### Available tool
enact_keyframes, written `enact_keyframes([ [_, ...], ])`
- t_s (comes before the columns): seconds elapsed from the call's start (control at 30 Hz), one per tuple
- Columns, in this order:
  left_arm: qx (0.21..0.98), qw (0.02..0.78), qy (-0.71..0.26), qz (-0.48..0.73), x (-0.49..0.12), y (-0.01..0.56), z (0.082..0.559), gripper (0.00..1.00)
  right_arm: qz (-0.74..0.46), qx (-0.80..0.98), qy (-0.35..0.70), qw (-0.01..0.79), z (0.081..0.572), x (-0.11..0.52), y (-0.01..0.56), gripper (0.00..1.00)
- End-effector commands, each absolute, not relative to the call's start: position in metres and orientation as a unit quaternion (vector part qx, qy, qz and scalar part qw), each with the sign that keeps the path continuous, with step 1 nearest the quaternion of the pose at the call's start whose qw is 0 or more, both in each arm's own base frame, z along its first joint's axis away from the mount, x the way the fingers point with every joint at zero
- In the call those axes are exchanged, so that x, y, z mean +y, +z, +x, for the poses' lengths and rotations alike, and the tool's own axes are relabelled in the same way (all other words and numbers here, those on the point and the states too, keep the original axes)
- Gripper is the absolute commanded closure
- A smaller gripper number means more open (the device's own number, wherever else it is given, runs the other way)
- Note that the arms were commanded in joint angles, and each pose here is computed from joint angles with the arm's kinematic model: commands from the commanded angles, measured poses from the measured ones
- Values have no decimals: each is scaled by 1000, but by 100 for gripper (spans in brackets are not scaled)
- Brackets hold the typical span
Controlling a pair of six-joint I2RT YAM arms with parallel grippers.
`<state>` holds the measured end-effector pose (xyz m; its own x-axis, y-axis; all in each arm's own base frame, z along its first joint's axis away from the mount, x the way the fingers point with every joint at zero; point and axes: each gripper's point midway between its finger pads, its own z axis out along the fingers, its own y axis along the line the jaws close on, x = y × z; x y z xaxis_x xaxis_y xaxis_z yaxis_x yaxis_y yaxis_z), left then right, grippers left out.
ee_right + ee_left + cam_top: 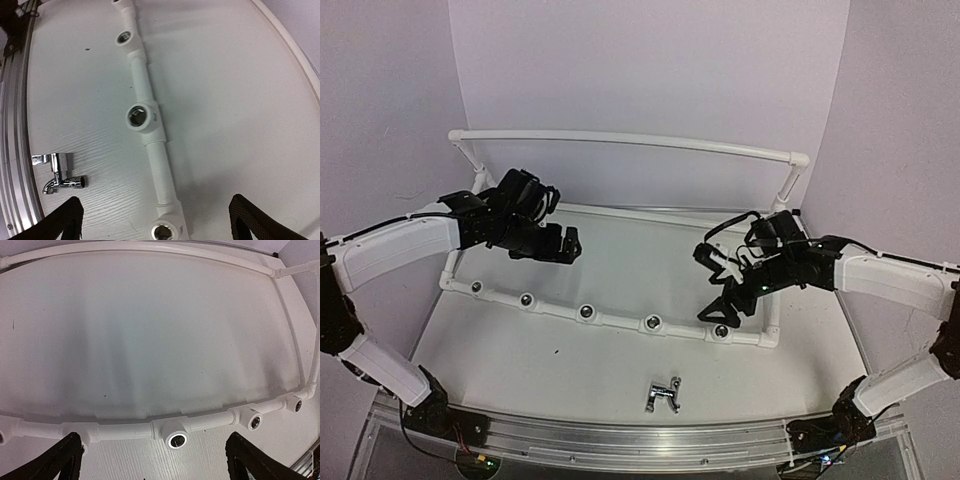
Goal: Install the water faucets
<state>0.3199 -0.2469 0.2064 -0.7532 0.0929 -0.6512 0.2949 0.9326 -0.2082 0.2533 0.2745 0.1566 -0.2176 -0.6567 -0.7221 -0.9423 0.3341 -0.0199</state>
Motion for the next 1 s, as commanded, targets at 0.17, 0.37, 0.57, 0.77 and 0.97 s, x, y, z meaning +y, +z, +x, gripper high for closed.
enact_keyframes([
  [0.17,893,375,-244,57,-252,253,309,0,-674,660,211,256,186,335,133,4],
  [0.37,894,355,-274,15,-250,247,300,0,-734,620,188,205,153,361,89,25],
  [0.57,892,347,-289,-6,-245,244,291,0,-754,605,190,172,136,374,66,37],
  [0.77,897,347,-274,-29,-235,246,290,0,-750,616,183,155,131,377,49,38],
  [0.97,899,349,-260,-46,-229,247,293,0,-757,618,168,134,118,377,28,41],
])
